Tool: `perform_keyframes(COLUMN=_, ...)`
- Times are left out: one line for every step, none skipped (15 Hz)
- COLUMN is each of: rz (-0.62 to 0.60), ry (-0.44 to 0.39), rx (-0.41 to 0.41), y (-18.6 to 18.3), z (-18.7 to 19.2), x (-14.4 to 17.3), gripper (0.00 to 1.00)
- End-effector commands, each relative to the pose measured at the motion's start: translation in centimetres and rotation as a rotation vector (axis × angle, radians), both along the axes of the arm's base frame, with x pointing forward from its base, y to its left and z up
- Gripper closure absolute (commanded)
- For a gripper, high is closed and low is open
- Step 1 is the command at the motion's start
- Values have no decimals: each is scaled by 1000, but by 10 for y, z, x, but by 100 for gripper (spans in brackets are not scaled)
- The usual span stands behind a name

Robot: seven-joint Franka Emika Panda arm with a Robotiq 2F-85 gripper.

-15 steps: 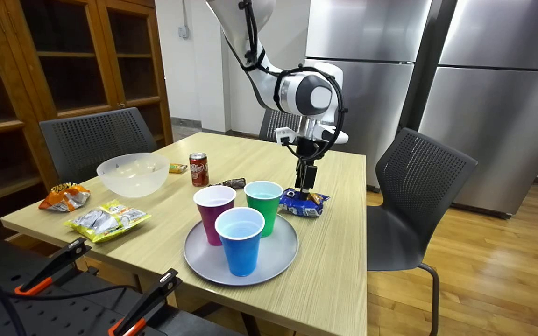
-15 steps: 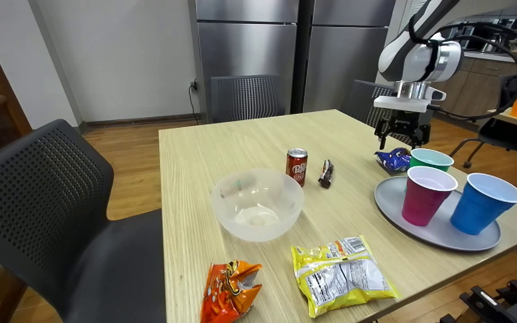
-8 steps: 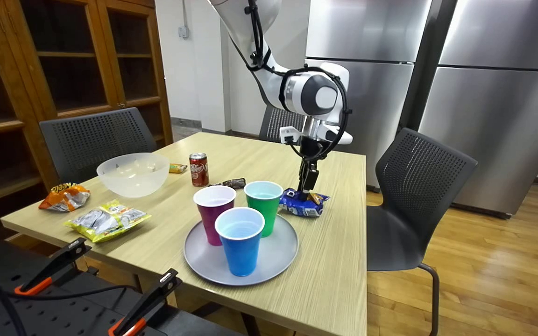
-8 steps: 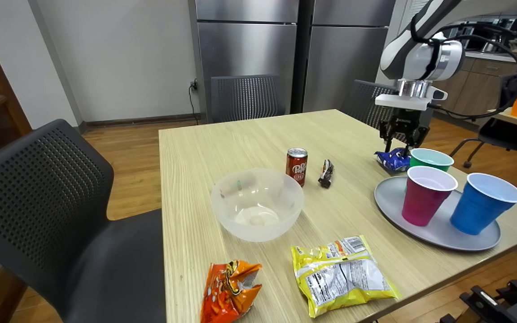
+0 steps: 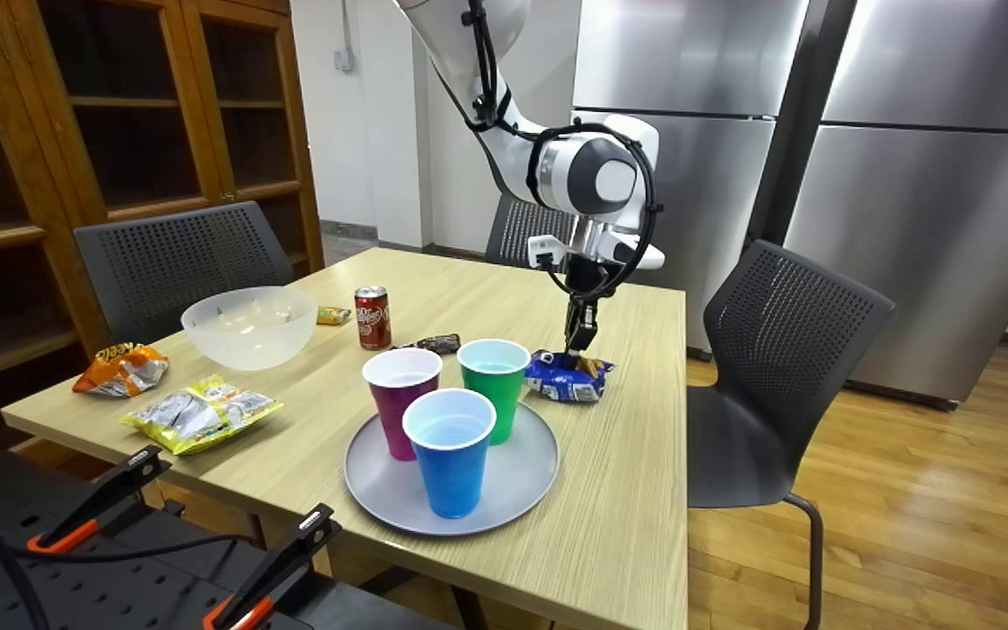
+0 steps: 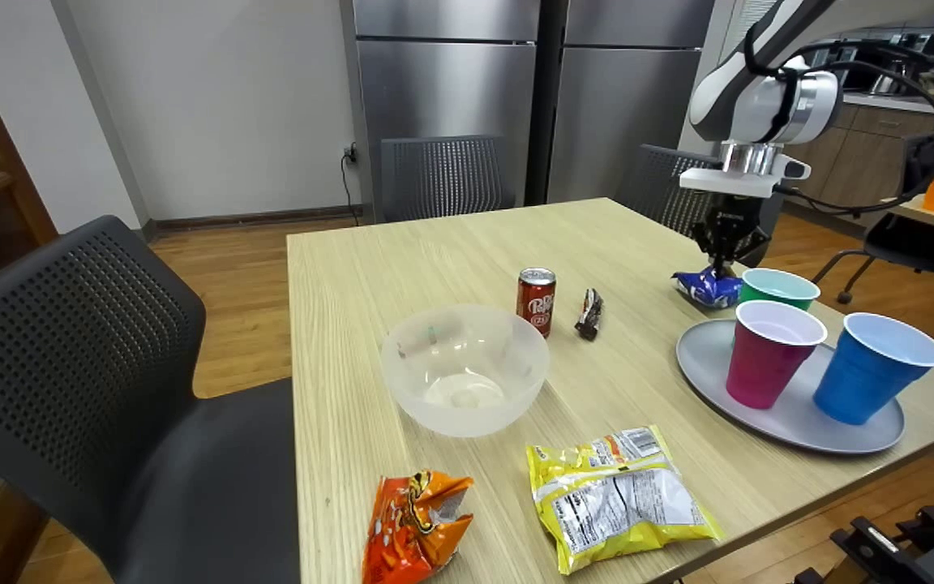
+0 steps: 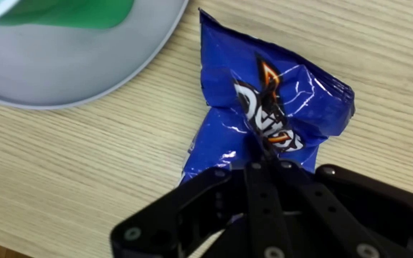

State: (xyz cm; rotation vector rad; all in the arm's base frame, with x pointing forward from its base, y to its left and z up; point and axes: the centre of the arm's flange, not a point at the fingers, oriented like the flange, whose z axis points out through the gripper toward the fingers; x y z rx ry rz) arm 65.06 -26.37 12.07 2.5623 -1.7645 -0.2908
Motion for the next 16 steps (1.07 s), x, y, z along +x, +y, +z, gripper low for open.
perform_keyframes(rz=-30, ry=-8, rx=26, y=-1, z=15, x=3, gripper=100)
perform_keyframes(rz=-27, ry=-16, rx=26, y=1, z=20, x=1, gripper=100)
perform_keyframes(rz=-24, ry=-22, rx=24, y=2, z=25, x=1, gripper=100)
perform_keyframes(rz=-21, ry=-33, rx=22, y=4, z=32, x=1, gripper=100)
perform_keyframes(rz=-17, ry=-47, rx=19, y=6, z=40, x=1, gripper=100)
perform_keyframes(rz=-14, ry=-59, rx=15, y=8, z=48, x=2, gripper=100)
perform_keyframes(rz=-8, ry=-76, rx=9, y=11, z=58, x=2, gripper=100)
perform_keyframes(rz=-4, ry=-90, rx=7, y=14, z=67, x=5, gripper=100)
perform_keyframes(rz=2, ry=-105, rx=3, y=17, z=77, x=6, gripper=100)
perform_keyframes(rz=9, ry=-120, rx=0, y=22, z=87, x=8, gripper=100)
perform_keyframes(rz=16, ry=-136, rx=-4, y=27, z=97, x=9, gripper=100)
perform_keyframes(rz=23, ry=-151, rx=-8, y=33, z=107, x=10, gripper=100)
perform_keyframes(rz=32, ry=-166, rx=-13, y=39, z=117, x=11, gripper=100)
perform_keyframes(rz=41, ry=-184, rx=-14, y=46, z=126, x=11, gripper=100)
perform_keyframes(rz=49, ry=-199, rx=-18, y=54, z=134, x=11, gripper=100)
perform_keyframes(rz=59, ry=-213, rx=-18, y=63, z=142, x=11, gripper=100)
